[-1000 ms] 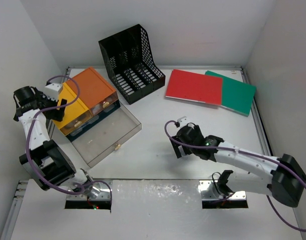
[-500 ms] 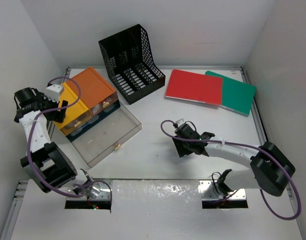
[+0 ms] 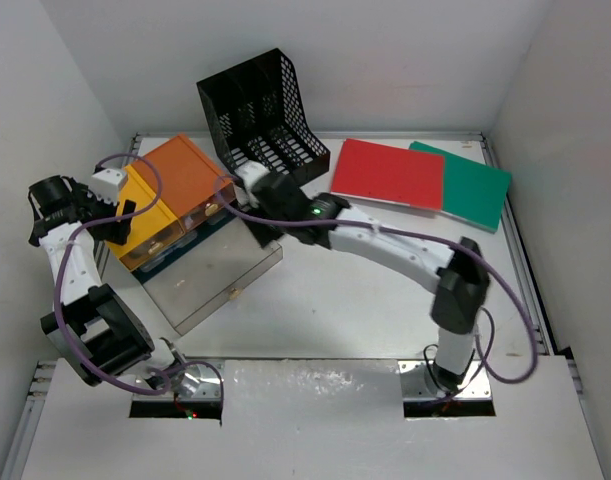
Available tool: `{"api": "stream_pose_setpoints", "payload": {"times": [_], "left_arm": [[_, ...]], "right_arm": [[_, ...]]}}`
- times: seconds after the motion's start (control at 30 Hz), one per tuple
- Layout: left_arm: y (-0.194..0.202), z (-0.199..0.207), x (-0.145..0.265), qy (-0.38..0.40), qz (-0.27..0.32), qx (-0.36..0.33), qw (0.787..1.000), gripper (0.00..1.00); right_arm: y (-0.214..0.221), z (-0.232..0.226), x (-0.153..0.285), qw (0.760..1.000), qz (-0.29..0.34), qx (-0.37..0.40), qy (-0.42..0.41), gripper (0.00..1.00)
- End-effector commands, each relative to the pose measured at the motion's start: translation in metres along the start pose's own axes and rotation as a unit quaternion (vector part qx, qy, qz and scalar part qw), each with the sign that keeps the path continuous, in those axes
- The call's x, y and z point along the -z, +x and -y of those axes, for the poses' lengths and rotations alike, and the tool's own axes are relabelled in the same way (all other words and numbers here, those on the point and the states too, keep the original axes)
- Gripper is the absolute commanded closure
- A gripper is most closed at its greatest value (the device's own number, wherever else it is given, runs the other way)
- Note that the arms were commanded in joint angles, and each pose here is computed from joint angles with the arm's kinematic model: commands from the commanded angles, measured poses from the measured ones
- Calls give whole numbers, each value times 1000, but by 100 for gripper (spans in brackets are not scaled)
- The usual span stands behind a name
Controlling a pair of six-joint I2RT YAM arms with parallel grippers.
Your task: Organize the desk
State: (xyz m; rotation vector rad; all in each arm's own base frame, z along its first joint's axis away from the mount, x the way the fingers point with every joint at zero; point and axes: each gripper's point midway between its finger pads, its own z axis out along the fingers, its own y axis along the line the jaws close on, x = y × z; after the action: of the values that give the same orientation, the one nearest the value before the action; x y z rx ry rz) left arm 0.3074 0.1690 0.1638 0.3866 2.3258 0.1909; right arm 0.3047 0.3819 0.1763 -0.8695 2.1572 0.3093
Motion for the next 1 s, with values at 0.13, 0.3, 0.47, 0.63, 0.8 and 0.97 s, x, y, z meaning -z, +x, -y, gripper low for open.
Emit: {"api": "stream_pose_setpoints", "payload": {"times": [0.13,0.3,0.47,0.63,0.8,0.97], "left_arm": [[12,8,-6,17,-6,8,1000,22],[10,10,-8,22,-1,8,1000,22],[13,11,-12,28,-3,12,1000,22],[15,12,-12,30,-5,12,999,22],[16,12,-13,31,-8,12,999,22],[16,12,-13,31,-8,10,999,22]], "right_arm": [[-66,-57,-91,997,23,59,-47,89],[-35,-80,-130,996,24,35,-83,90],[-3,-91,-163,996,-2,41,-74,88],[9,-91,-176,997,-18,47,-67,48],[-15,-87,-155,996,12,53,-67,9],[-60,-87,-108,993,62,67,-78,1]]}}
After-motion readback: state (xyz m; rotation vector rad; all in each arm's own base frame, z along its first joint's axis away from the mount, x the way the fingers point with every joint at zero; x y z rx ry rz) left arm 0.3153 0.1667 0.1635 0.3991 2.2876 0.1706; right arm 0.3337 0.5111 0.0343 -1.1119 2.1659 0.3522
